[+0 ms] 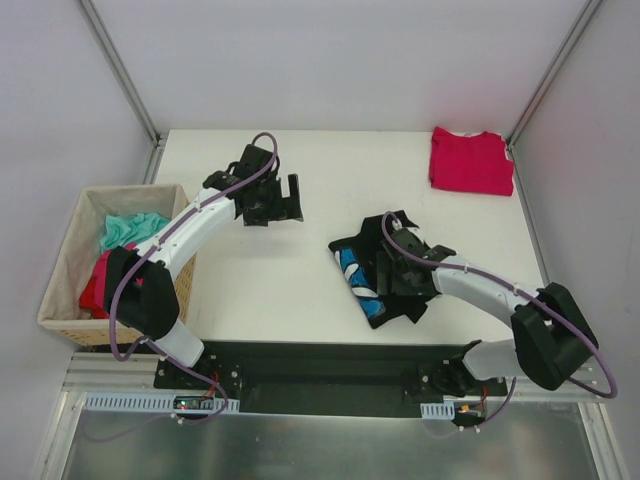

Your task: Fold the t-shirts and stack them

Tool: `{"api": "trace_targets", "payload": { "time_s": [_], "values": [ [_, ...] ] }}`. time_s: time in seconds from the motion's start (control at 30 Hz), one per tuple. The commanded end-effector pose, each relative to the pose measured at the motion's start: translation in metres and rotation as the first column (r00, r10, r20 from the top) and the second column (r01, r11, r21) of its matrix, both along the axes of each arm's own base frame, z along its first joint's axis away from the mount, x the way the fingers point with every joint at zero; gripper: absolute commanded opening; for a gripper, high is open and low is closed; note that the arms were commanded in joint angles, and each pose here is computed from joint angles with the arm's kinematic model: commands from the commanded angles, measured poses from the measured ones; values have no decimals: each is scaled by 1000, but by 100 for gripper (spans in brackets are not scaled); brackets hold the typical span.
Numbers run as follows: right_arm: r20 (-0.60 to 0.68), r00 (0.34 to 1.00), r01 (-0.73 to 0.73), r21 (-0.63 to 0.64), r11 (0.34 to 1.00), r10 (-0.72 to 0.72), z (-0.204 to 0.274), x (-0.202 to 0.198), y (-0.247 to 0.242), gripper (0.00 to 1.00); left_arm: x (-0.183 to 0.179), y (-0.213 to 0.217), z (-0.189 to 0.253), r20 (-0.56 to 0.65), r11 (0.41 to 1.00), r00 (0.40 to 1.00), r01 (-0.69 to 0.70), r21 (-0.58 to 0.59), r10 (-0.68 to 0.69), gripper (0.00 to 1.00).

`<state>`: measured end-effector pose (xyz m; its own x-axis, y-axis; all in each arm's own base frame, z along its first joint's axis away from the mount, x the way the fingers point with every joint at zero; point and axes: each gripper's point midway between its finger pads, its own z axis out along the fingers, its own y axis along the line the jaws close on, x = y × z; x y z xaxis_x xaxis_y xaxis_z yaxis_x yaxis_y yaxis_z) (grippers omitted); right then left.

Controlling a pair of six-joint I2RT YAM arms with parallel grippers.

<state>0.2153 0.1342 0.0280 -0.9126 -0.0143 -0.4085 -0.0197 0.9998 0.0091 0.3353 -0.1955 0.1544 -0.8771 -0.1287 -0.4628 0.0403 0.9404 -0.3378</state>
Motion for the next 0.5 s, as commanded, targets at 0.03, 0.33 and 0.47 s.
{"api": "trace_targets", "payload": {
  "time_s": [0.03,0.33,0.47],
  "values": [
    [62,998,-19,-31,999,20,33,-4,0,91,-2,-25,5,-19,993,993,113,-48,-114,99],
    [254,967,66,-183,981,-17,102,29,-34,91,-2,-55,-7,-97,966,961,254,-48,-258,99],
    [213,976,85,-159,984,-50,93,13,-42,91,-3,-52,-6,-93,968,964,247,-36,-249,99]
  ]
}}
